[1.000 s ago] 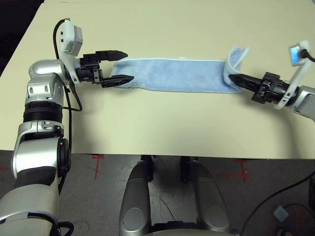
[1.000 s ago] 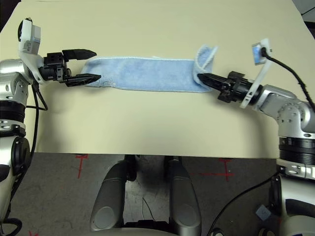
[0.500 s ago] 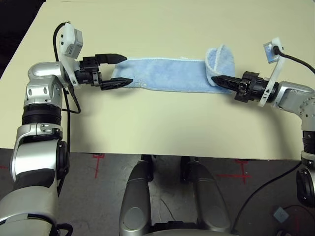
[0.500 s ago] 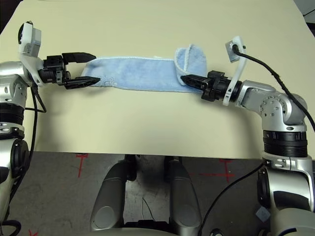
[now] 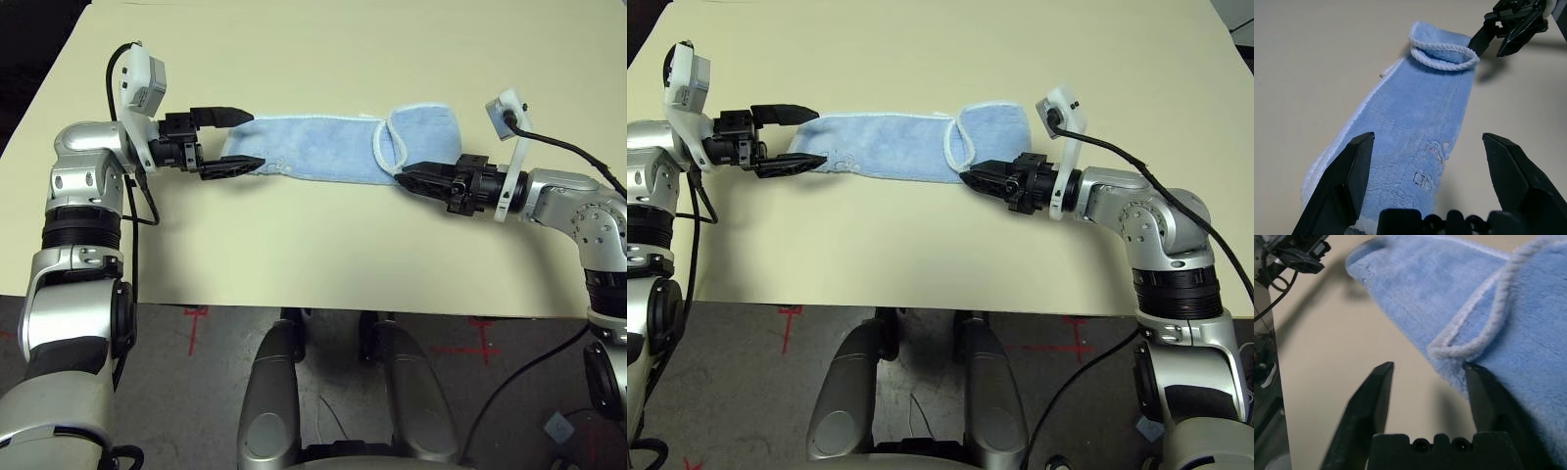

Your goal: Fold the towel and set it aside.

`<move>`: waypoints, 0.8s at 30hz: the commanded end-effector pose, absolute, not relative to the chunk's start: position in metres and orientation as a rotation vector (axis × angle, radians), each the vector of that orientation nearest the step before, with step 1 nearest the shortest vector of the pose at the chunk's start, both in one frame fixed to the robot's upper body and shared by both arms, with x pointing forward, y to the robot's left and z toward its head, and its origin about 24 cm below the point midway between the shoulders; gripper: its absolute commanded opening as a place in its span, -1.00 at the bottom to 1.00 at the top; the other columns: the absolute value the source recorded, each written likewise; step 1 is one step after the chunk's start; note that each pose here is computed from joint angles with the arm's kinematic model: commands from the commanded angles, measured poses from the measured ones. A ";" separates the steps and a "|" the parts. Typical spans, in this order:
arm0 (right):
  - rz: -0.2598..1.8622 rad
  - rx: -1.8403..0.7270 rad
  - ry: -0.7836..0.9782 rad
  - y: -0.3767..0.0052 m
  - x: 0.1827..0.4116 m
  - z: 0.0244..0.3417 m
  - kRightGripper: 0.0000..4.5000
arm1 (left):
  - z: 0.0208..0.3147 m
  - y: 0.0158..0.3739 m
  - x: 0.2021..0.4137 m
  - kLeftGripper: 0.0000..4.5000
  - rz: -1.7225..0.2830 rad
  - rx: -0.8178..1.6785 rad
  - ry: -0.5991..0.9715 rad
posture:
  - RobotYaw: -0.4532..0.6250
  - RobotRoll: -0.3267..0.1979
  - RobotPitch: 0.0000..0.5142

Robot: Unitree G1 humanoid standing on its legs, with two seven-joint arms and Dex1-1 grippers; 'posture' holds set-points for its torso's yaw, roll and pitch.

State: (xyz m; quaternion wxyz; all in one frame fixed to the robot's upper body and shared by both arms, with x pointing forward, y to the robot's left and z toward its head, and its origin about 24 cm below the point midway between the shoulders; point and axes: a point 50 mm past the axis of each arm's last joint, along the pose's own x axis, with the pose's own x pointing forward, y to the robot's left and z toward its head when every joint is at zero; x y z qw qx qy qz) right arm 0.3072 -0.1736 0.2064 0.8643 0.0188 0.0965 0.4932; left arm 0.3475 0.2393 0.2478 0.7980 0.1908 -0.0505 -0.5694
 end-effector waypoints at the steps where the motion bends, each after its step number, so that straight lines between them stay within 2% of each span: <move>1: 1.076 -0.013 0.155 -0.170 0.305 0.213 0.94 | 0.243 0.242 0.346 1.00 -1.228 0.415 -0.077 | -0.25 0.25 0.32; 5: 1.138 -0.076 0.081 -0.161 0.309 0.218 0.98 | 0.242 0.240 0.346 1.00 -1.231 0.411 -0.078 | -0.26 0.25 0.31; 15: 1.211 -0.202 0.095 -0.145 0.318 0.209 0.98 | 0.241 0.238 0.346 1.00 -1.237 0.407 -0.079 | -0.25 0.25 0.29; 19: 1.201 -0.158 -0.080 -0.155 0.323 0.225 0.98 | 0.241 0.238 0.345 1.00 -1.234 0.406 -0.081 | -0.24 0.25 0.29; 24: 1.181 -0.123 -0.283 -0.189 0.328 0.246 0.98 | 0.239 0.240 0.343 1.00 -1.233 0.401 -0.076 | -0.24 0.25 0.28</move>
